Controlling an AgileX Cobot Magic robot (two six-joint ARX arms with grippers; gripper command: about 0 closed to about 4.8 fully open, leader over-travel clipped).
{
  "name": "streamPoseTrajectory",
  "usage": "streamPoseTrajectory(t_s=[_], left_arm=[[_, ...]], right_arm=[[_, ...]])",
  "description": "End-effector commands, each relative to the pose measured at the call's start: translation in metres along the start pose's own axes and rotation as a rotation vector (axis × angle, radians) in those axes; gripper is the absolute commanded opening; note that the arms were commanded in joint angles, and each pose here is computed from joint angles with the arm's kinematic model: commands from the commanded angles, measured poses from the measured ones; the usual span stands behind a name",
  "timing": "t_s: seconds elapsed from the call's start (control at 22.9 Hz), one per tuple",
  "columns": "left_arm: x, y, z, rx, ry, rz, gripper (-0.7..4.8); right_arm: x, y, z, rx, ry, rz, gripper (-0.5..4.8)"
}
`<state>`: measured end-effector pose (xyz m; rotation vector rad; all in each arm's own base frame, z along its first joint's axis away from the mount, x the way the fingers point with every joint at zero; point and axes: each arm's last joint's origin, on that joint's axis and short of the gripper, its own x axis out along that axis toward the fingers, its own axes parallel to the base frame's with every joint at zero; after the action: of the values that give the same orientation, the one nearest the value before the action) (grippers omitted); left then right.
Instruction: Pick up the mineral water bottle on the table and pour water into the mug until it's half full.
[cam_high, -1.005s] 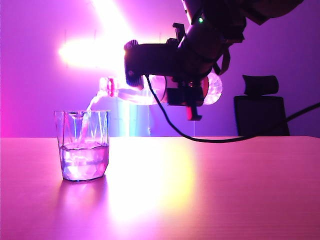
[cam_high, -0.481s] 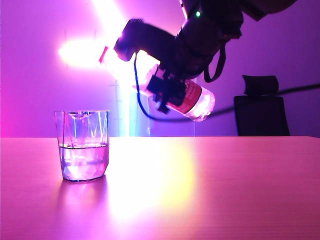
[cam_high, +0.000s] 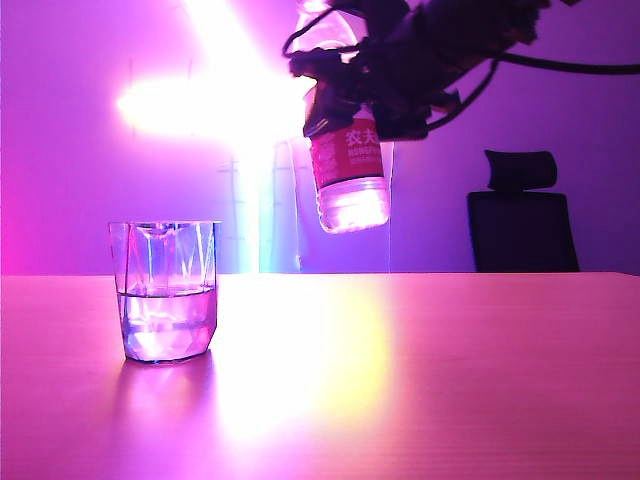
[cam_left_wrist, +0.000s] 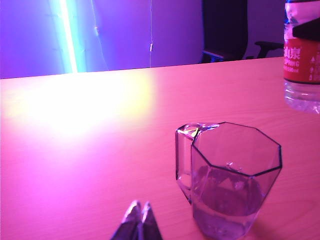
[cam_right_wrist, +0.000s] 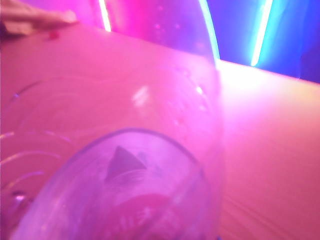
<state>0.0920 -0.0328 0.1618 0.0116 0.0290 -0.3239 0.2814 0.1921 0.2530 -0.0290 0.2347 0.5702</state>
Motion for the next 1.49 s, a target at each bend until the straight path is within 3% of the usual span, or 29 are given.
streamPoseTrajectory(t_s=[0.04,0.35,0.66,0.87,1.01,1.27,1.36,1.49], left_arm=[[0.0,0.0,0.002,-0.003,-0.011,-0.003,-0.02],[0.0,0.0,0.002,-0.003,-0.012,-0.003,-0.02],[0.0,0.0,0.002,-0.003,-0.011,-0.003,-0.02],[0.0,0.0,0.002,-0.003,-0.012,-0.003,-0.02],[0.0,0.0,0.002,-0.003,-0.011,-0.003,-0.02],[0.0,0.0,0.002,-0.003,-0.011,-0.003,-0.02],[0.0,0.0,0.002,-0.003,-0.012,-0.003,-0.02],[0.0,0.0,0.002,-0.003,-0.012,-0.003,-0.02]], right_arm=[[-0.003,-0.01,-0.001,0.05,-0.022,0.007,2.42],[-0.028,-0.034,-0.048,0.107,0.068,-0.044,2.41],[-0.056,-0.059,-0.088,0.159,-0.031,-0.13,2.19],[-0.062,-0.058,-0.098,0.159,-0.03,-0.132,2.25],[-0.063,-0.058,-0.101,0.159,-0.024,-0.115,3.16],[-0.063,-0.057,-0.102,0.163,-0.008,-0.104,3.39],[-0.065,-0.056,-0.106,0.175,0.004,-0.076,4.05],[-0.073,-0.055,-0.11,0.193,0.007,-0.075,4.06]])
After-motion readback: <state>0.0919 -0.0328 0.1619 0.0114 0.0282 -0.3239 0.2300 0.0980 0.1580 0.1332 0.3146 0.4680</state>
